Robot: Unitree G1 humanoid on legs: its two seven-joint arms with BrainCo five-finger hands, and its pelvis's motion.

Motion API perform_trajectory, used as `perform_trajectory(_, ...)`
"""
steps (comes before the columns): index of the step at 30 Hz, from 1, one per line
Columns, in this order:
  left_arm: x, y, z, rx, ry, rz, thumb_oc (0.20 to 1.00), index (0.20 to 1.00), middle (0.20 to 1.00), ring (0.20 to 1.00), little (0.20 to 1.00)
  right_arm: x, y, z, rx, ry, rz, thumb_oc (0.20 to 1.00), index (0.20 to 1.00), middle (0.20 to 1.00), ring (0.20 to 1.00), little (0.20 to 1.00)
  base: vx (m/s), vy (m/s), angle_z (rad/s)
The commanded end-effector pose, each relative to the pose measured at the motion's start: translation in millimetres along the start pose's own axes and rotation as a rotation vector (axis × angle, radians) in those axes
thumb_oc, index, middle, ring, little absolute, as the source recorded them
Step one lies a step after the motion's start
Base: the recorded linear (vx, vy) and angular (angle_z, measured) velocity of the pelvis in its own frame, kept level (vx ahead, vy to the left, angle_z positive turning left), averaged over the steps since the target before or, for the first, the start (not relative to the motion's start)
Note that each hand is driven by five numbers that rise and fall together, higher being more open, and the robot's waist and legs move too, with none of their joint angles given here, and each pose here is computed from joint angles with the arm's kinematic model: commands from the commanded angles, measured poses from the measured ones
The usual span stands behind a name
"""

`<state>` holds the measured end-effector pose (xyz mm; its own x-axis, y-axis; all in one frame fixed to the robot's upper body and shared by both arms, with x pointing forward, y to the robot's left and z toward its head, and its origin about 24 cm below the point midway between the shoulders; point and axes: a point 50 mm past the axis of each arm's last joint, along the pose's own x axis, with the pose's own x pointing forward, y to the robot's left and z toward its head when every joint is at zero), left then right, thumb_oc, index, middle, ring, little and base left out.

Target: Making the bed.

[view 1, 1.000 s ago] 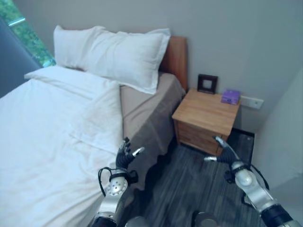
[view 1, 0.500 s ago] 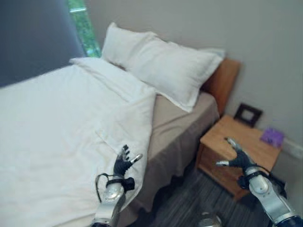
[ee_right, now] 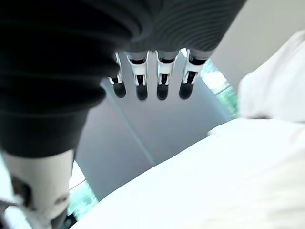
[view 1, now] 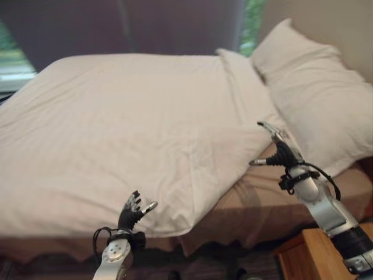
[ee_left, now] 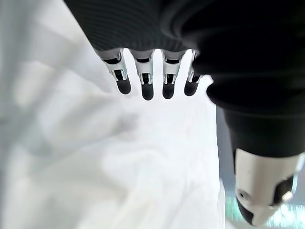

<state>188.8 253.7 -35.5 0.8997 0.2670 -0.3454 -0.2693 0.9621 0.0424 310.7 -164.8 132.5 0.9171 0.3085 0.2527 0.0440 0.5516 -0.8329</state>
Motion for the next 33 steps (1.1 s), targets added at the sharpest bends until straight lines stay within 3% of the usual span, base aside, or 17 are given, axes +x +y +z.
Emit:
perform_trajectory(1, 13, 1, 48, -0.094, -0.208, -0.016, 1.0, 1.0, 1.0, 1.0, 1.0, 20, -15, 25, 0.024, -0.103, -0.085, 1.0, 1.0, 1.0, 1.0, 1.0, 0.07, -0.097, 0.3)
perform_trajectory(10, 11, 21, 44, -0.183, -0.212, 0.101, 1.0, 1.0, 1.0, 1.0, 1.0, 55, -10, 7, -0.078, 0.012, -0.012, 1.0, 1.0, 1.0, 1.0, 1.0, 0.06, -0.118, 0.24)
perform_trajectory(16, 21, 35, 68, -0.174, -0.278, 0.136, 1.0, 1.0, 1.0, 1.0, 1.0, 63, -56, -31, -0.224, 0.179, -0.114, 1.0, 1.0, 1.0, 1.0, 1.0, -0.06, -0.1, 0.45)
perform_trajectory(25, 29, 53, 87, -0.082, -0.301, 0.124, 1.0, 1.0, 1.0, 1.0, 1.0, 56, -89, -58, -0.267, 0.315, -0.201, 1.0, 1.0, 1.0, 1.0, 1.0, -0.04, -0.045, 0.55)
perform_trajectory(26, 31, 58, 94, -0.085, -0.325, 0.134, 1.0, 1.0, 1.0, 1.0, 1.0, 58, -111, -61, -0.303, 0.339, -0.259, 1.0, 1.0, 1.0, 1.0, 1.0, -0.14, 0.005, 0.38)
perform_trajectory(29, 30, 61, 96, -0.083, -0.335, 0.139, 1.0, 1.0, 1.0, 1.0, 1.0, 61, -125, -58, -0.331, 0.338, -0.29, 1.0, 1.0, 1.0, 1.0, 1.0, -0.13, 0.027, 0.02)
perform_trajectory(33, 32, 72, 108, -0.079, -0.371, 0.168, 1.0, 1.0, 1.0, 1.0, 1.0, 93, -169, -19, -0.423, 0.255, -0.418, 1.0, 1.0, 1.0, 1.0, 1.0, -0.22, 0.018, -0.25)
